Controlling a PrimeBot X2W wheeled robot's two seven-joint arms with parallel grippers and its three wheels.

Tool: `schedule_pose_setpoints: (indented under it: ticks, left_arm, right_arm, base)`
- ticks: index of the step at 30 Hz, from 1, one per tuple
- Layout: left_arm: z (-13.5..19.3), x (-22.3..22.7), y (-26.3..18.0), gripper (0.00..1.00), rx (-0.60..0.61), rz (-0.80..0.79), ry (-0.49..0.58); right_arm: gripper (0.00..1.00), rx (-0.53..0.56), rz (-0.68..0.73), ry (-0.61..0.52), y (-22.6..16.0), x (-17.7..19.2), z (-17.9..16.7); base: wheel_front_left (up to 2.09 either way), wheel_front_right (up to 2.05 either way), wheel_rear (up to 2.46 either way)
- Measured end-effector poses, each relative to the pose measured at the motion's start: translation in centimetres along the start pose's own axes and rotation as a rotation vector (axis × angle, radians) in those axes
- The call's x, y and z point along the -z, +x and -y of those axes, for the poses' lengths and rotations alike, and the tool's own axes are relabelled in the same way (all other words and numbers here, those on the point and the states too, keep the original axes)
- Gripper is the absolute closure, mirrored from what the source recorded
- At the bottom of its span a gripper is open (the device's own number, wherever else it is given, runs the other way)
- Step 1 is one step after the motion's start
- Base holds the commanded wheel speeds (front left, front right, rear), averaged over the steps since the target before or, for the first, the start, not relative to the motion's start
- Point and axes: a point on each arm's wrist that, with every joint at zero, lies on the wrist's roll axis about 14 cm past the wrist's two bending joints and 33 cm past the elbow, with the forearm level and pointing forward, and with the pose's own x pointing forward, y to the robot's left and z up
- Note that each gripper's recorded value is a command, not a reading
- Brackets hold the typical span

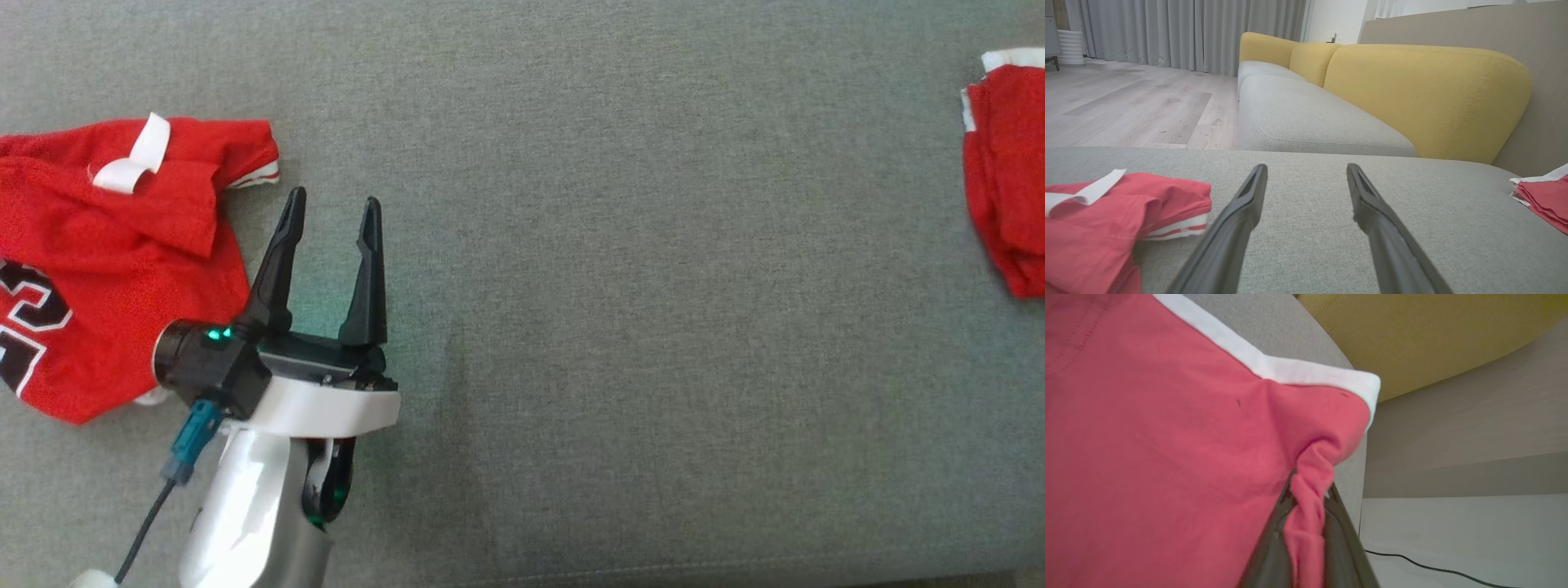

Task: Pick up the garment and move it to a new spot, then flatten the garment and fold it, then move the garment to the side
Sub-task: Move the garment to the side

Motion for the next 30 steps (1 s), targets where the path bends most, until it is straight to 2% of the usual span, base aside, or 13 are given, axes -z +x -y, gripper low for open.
schedule_pose_setpoints:
  ticks: [6, 7, 8, 9, 12, 14, 16, 23, 25, 29, 30]
  left_arm:
    - [0.1, 0.2, 0.0, 0.0, 0.004, -0.009, 0.006]
    - [0.2, 0.2, 0.0, 0.0, 0.005, -0.009, 0.006]
    - [0.3, 0.2, -0.1, 0.0, 0.012, -0.008, 0.005]
    - [0.3, 0.1, -0.1, 0.0, 0.012, -0.007, 0.005]
    - [0.4, -0.3, -0.1, 0.0, 0.015, 0.001, 0.008]
    - [0.6, -0.6, -0.2, 0.0, 0.017, 0.007, 0.011]
    - [0.7, -1.1, -0.3, 0.0, 0.02, 0.018, 0.013]
    - [1.8, -3.4, -0.8, 0.0, 0.039, 0.073, 0.018]
    - [2.2, -3.9, -1.2, 0.0, 0.046, 0.084, 0.02]
    - [2.8, -4.4, -2.3, 0.0, 0.053, 0.093, 0.022]
    - [3.2, -5.0, -2.6, 0.0, 0.06, 0.107, 0.024]
  right_arm:
    - [1.0, 0.009, 0.006, 0.027, -0.1, -0.1, -0.1]
    - [0.93, 0.011, 0.01, 0.038, -0.1, -0.3, -0.2]
    - [0.5, 0.016, 0.015, 0.05, -0.2, -0.4, -0.1]
    - [0.0, 0.023, 0.028, 0.071, -0.2, -0.7, 0.1]
    - [0.0, 0.022, 0.1, 0.078, -0.5, -2.5, -0.2]
    - [0.0, 0.014, 0.159, 0.027, -0.9, -4.1, -0.6]
    - [0.0, 0.018, 0.225, 0.033, -1.5, -5.8, -0.5]
    - [0.0, -0.005, 0.488, 0.16, -4.9, -13.3, -2.3]
    - [0.0, -0.026, 0.574, 0.217, -6.5, -15.5, -3.2]
    - [0.0, -0.048, 0.747, 0.405, -10.2, -18.7, -3.8]
    - [0.0, -0.058, 0.808, 0.548, -11.8, -19.7, -4.1]
  base:
    - [0.0, 0.0, 0.0]
    - [0.0, 0.0, 0.0]
    - [0.0, 0.0, 0.0]
    - [0.0, 0.0, 0.0]
    - [0.0, 0.0, 0.0]
    - [0.0, 0.0, 0.0]
    - [0.0, 0.0, 0.0]
    - [0.0, 0.0, 0.0]
    - [0.0, 0.0, 0.0]
    - [0.0, 0.0, 0.0]
    - [0.0, 0.0, 0.0]
